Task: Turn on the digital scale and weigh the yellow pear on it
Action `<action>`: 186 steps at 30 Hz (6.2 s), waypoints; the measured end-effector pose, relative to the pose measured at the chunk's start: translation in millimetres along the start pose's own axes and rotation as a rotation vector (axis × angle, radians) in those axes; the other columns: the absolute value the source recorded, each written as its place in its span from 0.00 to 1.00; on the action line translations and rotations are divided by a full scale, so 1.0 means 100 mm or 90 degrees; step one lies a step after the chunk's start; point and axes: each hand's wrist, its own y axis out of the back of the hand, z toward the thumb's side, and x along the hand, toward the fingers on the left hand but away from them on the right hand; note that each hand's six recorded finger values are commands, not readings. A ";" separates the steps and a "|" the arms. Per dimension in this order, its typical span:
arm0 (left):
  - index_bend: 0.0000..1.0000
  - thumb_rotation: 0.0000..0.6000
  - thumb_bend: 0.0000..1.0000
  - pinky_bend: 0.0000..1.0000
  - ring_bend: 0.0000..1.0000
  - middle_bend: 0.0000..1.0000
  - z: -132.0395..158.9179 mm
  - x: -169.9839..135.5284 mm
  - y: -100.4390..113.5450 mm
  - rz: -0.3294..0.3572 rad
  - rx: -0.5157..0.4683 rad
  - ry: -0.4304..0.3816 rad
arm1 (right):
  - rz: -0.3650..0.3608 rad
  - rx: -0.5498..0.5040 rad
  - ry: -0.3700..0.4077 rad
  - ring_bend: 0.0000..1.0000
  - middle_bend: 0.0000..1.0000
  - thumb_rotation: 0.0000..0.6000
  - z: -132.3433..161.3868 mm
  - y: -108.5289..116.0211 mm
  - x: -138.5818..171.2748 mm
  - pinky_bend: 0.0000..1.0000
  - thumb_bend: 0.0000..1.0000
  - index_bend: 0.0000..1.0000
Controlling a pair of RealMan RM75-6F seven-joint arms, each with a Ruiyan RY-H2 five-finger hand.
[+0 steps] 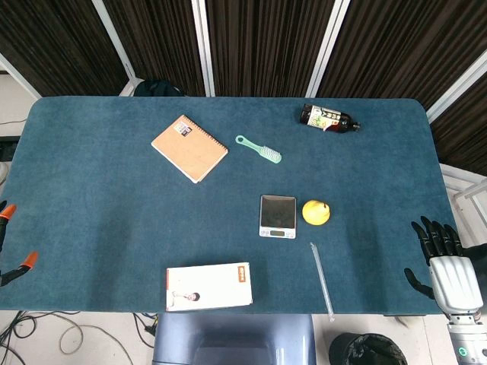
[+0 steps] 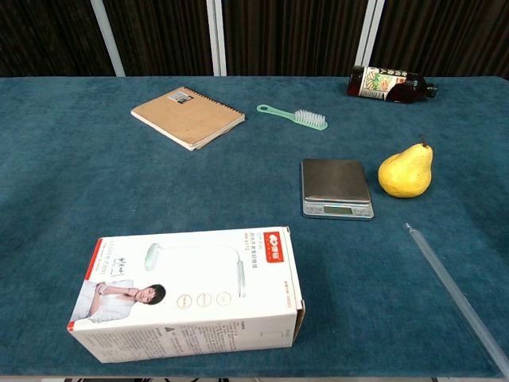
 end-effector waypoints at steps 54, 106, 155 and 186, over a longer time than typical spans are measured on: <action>0.10 1.00 0.19 0.05 0.00 0.05 0.07 -0.04 0.01 0.016 0.010 -0.003 | 0.252 0.073 0.258 0.84 0.73 1.00 0.81 -0.25 -0.48 0.83 0.95 0.02; 0.10 1.00 0.19 0.05 0.00 0.05 0.04 -0.02 -0.06 0.004 0.020 0.008 | 0.358 0.156 0.290 0.90 0.78 1.00 2.55 -0.99 -1.15 0.99 1.00 0.00; 0.10 1.00 0.19 0.05 0.00 0.05 0.02 -0.03 -0.02 0.011 0.022 0.014 | 0.396 0.172 0.267 0.90 0.78 1.00 2.62 -1.27 -1.20 1.00 1.00 0.00; 0.10 1.00 0.19 0.05 0.00 0.05 0.04 -0.03 -0.04 0.009 0.028 0.011 | 0.410 0.176 0.257 0.90 0.78 1.00 2.56 -1.34 -1.22 1.00 1.00 0.00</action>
